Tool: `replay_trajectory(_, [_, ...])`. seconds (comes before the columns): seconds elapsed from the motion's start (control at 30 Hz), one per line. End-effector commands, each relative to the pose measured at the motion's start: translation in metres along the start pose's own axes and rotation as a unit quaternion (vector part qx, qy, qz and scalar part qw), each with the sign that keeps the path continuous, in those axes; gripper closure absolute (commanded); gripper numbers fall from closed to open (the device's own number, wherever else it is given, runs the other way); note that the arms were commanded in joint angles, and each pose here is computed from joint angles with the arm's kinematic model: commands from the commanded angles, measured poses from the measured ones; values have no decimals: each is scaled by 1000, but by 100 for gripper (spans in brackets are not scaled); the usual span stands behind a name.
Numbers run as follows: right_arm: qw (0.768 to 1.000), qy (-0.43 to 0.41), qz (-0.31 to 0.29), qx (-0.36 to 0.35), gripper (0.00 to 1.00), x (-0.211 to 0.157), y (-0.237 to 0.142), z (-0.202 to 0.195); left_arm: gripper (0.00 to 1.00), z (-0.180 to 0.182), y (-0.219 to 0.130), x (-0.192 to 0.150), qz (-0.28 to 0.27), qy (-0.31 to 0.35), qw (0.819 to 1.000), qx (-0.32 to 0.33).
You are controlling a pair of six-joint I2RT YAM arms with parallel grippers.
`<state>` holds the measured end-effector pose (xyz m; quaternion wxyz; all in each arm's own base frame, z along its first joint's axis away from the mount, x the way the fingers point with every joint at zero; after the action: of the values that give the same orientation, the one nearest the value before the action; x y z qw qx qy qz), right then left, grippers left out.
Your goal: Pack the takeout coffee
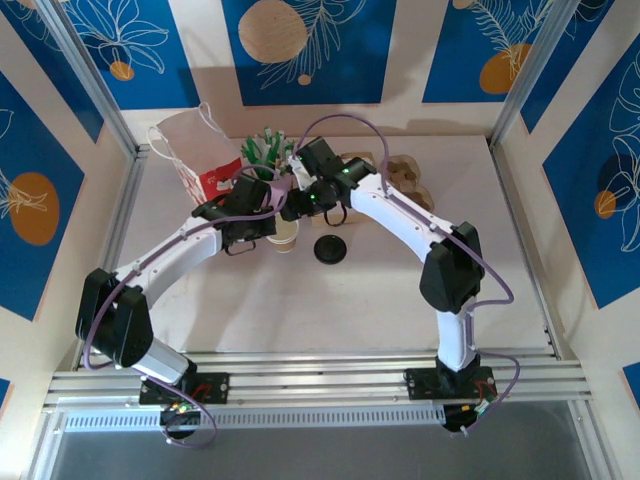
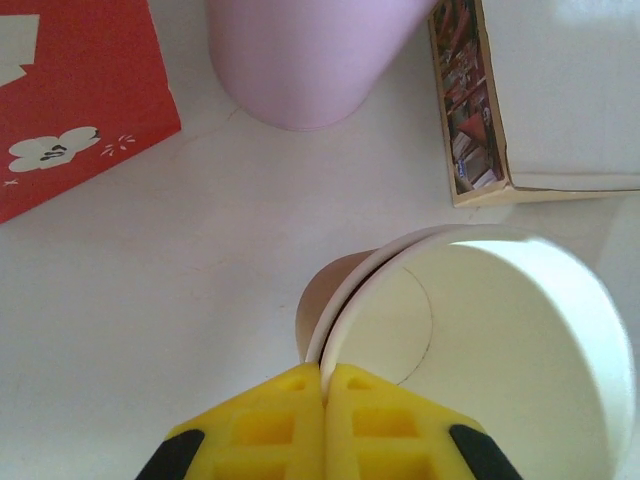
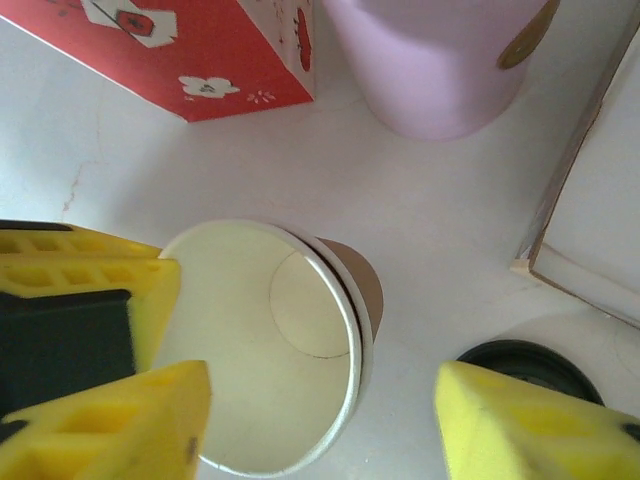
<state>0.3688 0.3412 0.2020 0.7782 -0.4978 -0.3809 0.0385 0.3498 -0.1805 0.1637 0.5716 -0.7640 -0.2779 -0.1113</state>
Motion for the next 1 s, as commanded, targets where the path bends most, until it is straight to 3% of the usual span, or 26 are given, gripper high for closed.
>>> replay_trajectory(0.0, [999, -11, -46, 19, 30, 7, -22, 4, 100, -8, -11, 9, -4, -25, 999, -22])
replay_trajectory(0.13, [991, -38, -123, 40, 23, 0, -32, 7, 100, -12, -19, 14, -2, -39, 999, -28])
replay_trajectory(0.27, [964, -104, -238, 62, 11, -19, -39, 19, 100, -18, -16, 11, 22, -60, 997, -40])
replay_trajectory(0.37, [944, -156, -284, 64, 10, -39, -34, 31, 100, -21, -12, 9, 41, -71, 996, -43])
replay_trajectory(0.63, [961, -33, -242, 126, 21, -60, -7, 22, 100, -12, -10, 6, 56, -70, 996, -21])
replay_trajectory(0.97, [938, 157, -236, 200, 26, -62, 3, 11, 100, 6, -8, 5, 53, -84, 995, -6])
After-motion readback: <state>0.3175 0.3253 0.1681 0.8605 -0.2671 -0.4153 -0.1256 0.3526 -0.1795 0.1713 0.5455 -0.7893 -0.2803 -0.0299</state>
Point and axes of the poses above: each hand's point on the last joint's axis, 136 mm out from that joint toward the fingers, its own y axis out along the fingers, its own z axis along the line the jaws close on, x = y × z, the point moved 1 cm from there along -y, back along the fingers, and after that the axes turned 8 degrees about -y, right-handed, at the moved point
